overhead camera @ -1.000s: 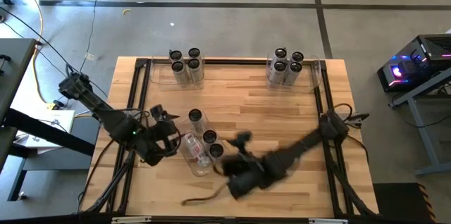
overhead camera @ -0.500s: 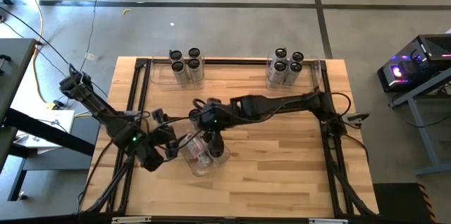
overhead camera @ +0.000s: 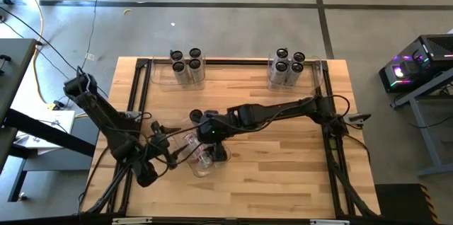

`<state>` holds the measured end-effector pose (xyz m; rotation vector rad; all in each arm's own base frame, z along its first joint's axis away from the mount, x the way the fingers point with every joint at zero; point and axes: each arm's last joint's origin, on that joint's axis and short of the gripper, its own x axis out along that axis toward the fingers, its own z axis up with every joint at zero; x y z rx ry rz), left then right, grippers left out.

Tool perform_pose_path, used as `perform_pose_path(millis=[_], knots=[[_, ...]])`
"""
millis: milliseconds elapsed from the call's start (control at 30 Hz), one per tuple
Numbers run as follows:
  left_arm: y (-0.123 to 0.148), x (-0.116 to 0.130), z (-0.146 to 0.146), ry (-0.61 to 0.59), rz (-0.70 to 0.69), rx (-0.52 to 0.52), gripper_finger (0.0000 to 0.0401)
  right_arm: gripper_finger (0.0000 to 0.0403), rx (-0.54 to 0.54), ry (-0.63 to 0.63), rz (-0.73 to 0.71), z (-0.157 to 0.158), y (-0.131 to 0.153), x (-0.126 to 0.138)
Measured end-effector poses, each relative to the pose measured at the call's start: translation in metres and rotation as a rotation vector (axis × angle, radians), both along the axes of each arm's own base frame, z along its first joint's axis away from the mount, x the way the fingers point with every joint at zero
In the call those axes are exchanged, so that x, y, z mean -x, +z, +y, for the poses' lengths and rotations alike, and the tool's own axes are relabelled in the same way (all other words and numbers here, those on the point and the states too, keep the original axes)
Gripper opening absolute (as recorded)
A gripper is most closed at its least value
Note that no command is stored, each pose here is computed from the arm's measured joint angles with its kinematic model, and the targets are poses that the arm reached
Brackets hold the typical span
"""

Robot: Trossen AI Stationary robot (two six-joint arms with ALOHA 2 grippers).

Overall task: Sort soda cans
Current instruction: Adjust all the white-pink soda cans into the center transparent bin

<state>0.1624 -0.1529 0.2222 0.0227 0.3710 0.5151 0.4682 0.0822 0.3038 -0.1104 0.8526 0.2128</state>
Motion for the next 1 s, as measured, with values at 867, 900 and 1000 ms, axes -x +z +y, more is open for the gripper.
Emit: perform_pose_path(millis=[867, 900, 1000], knots=[[-0.033, -0.026, -0.003, 0.072, 0.000, -0.056, 0.0315, 0.0284, 0.024, -0.209, 0.119, -0.012, -0.020, -0.003], [-0.033, -0.026, -0.002, 0.075, -0.002, -0.053, 0.0315, 0.0284, 0.019, -0.221, 0.121, -0.012, -0.020, -0.003], [-0.033, -0.027, -0.002, 0.077, 0.001, -0.057, 0.0315, 0.0284, 0.015, -0.237, 0.144, -0.012, -0.023, -0.002]])
